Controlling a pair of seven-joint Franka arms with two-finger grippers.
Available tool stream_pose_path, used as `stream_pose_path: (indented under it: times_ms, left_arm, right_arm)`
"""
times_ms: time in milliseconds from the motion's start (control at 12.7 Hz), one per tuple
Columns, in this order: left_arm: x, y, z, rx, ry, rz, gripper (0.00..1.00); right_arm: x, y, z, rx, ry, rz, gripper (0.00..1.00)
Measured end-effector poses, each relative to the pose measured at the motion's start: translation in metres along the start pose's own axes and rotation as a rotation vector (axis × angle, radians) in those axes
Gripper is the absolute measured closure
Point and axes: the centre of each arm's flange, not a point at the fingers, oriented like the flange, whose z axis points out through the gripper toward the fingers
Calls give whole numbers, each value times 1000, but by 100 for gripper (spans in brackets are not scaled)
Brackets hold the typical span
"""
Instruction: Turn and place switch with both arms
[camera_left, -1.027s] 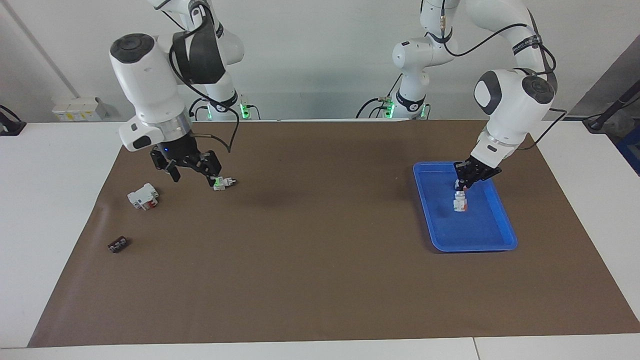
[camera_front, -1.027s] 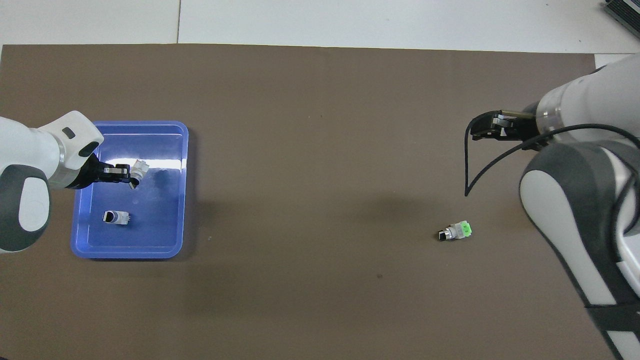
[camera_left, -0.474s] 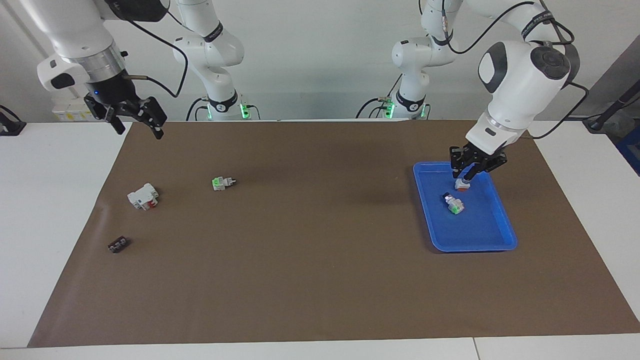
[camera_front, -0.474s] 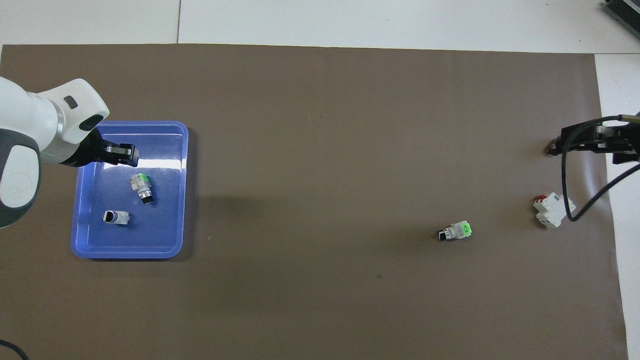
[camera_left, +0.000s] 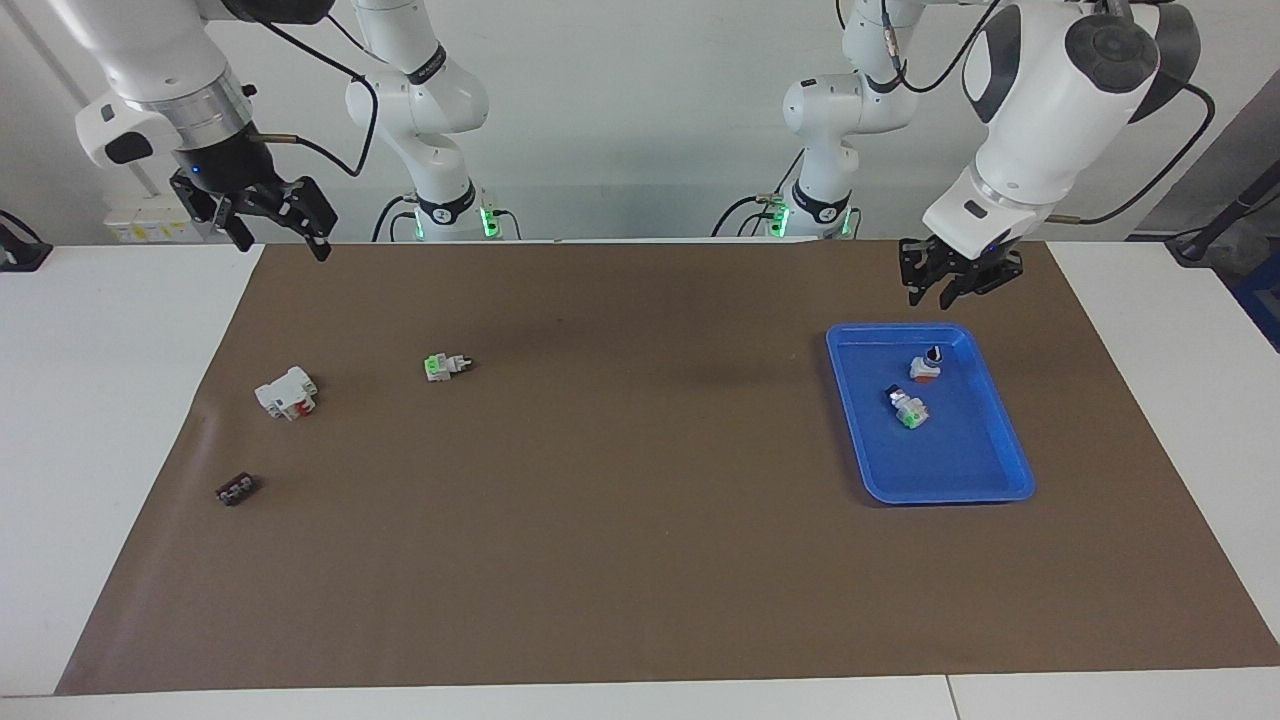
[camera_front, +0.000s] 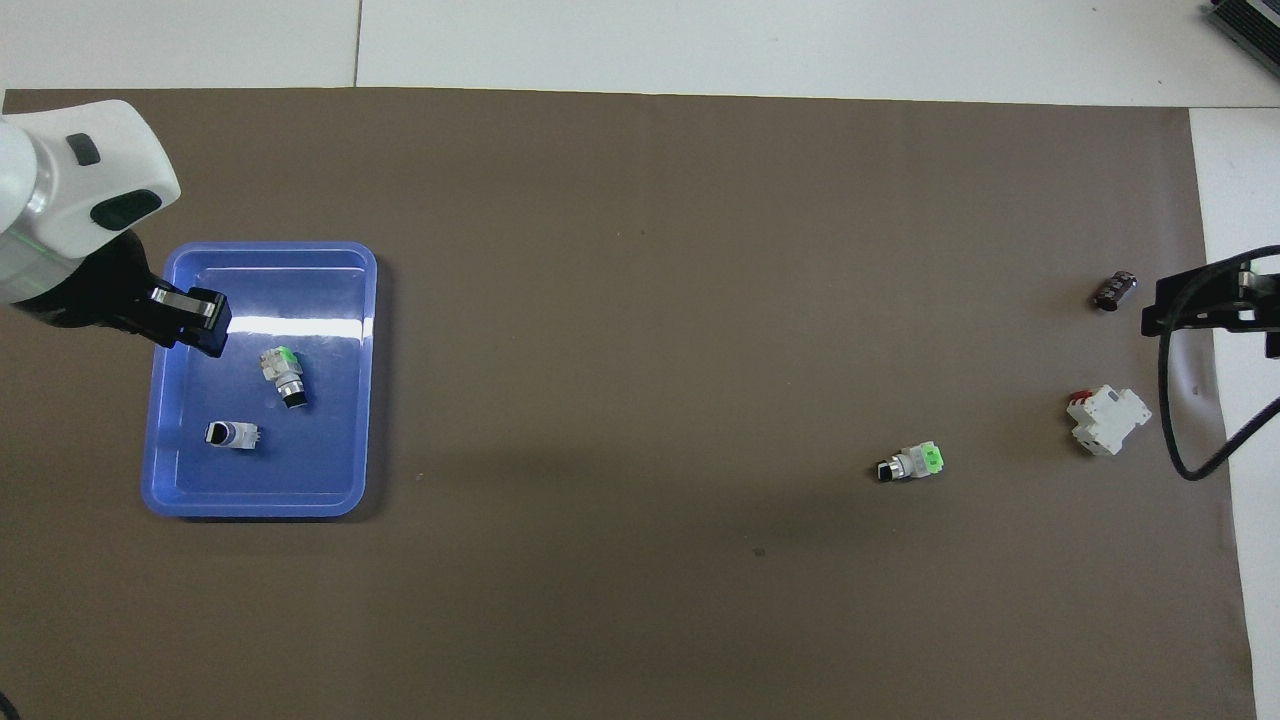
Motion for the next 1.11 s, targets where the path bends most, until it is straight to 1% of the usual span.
stream_pose_path:
  times_ms: [79,237,316,395,474,553,869,1107]
  left_arm:
    - [-4,1,-10,3,17,0,60]
    - [-10,2,-20,9,55,-1,41]
    - [-7,2,-22,11,81,-3,29]
    - [-6,1,-20,11,88,-6,15]
    - [-4,-1,-15,11,84,-11,5]
    - [-3,-4,-10,11,79,-16,0]
    - [-5,-9,-4,-20,82,-90,2]
    - [-5,-12,-6,-20,100,-92,0]
  right_arm:
    - [-1,-1,2,-1,-8,-2,0]
    - [-1,-2,5,-3,-17,-3,0]
    - [-1,-3,6,-5,-18,-5,0]
    - [-2,-4,6,-6,-19,-8,0]
    - [-2,-6,6,-7,-19,-12,0]
    - [-3,-9,6,-9,-20,-18,0]
    - [-4,-13,8,-14,-23,-25,0]
    - [-5,-13,9,-15,-24,-25,0]
